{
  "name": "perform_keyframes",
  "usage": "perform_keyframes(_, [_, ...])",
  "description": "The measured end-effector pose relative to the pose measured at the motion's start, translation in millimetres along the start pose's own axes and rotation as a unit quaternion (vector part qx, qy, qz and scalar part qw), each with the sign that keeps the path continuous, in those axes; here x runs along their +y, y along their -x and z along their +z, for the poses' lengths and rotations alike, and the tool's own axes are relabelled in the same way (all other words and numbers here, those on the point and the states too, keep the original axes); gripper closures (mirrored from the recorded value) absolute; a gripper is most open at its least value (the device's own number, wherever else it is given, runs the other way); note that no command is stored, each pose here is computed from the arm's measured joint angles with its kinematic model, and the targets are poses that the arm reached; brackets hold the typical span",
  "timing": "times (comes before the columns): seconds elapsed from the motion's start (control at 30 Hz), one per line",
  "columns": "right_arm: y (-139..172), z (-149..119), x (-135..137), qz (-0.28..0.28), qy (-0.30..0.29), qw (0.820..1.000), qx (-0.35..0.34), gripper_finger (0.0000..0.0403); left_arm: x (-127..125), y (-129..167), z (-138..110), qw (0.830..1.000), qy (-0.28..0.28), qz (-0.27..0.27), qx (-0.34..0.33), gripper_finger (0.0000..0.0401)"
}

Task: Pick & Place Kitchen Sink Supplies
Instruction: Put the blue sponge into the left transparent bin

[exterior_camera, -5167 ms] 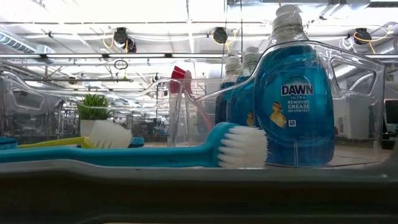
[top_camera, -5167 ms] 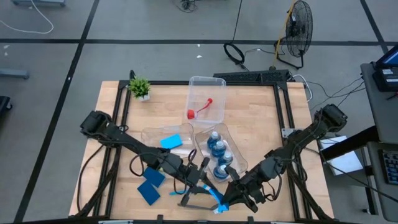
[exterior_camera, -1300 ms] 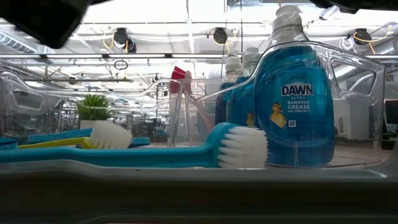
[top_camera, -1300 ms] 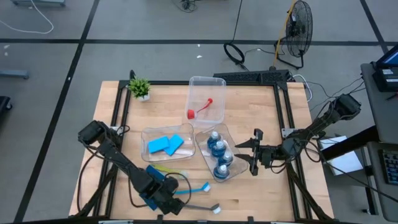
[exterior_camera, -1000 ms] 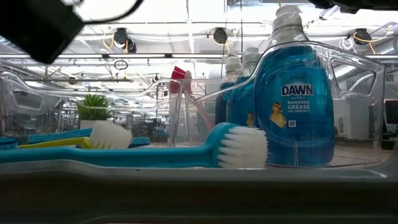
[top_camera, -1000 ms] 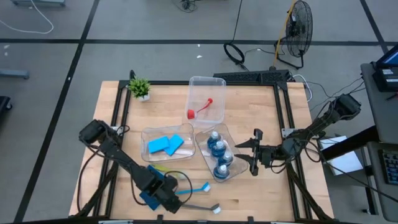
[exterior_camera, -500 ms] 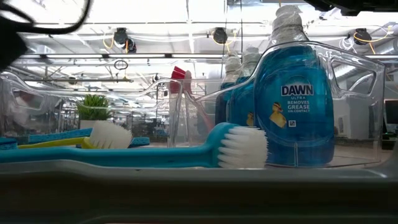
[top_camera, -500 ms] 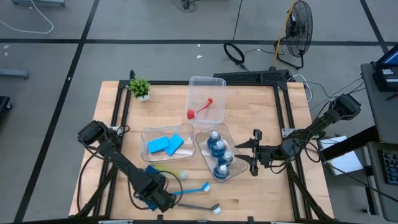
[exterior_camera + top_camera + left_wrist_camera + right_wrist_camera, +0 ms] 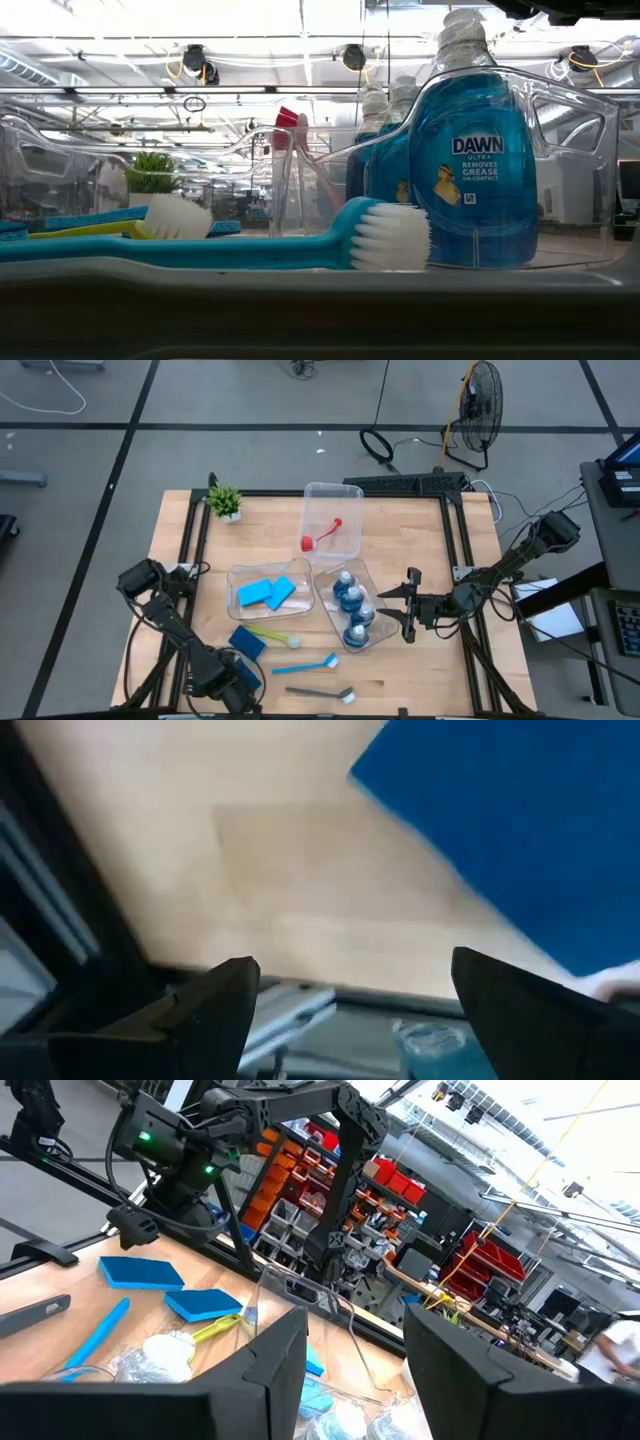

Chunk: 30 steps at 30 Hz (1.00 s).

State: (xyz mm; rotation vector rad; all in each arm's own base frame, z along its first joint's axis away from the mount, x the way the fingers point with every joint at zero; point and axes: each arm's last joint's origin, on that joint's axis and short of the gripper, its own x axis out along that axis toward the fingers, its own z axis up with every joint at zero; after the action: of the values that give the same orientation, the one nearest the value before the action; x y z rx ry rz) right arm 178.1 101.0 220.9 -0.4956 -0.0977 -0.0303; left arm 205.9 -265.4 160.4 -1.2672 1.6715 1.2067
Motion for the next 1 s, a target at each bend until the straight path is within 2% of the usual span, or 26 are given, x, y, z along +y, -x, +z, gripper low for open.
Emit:
perform_keyframes(0.07, [0,0,0,0.000,0.000,1.000,0.000,0.0248,1,0,3,0.999,0.005,-0.019,-0.037,0.0066])
perform_keyframes(0.17, [0,0,0,0.000,0.000,1.000,0.000,0.0248,-1,0,5,0.991,0.015,-0.087,-0.097,0.0066])
perform_keyframes(0.27, [0,0,0,0.000,0.000,1.000,0.000,0.0248,-5,1,7,0.983,0.019,-0.132,-0.126,0.0066])
perform_keyframes(0.47, [0,0,0,0.000,-0.001,1.000,0.001,0.0248,-9,3,9,0.977,0.018,-0.158,-0.140,0.0066])
perform_keyframes(0.77, [0,0,0,0.001,-0.001,1.000,0.001,0.0248,-16,9,15,0.932,-0.007,-0.266,-0.247,0.0066])
perform_keyframes(1.0, [0,0,0,0.001,-0.001,1.000,0.001,0.0248,-23,15,24,0.915,-0.004,-0.287,-0.284,0.0066])
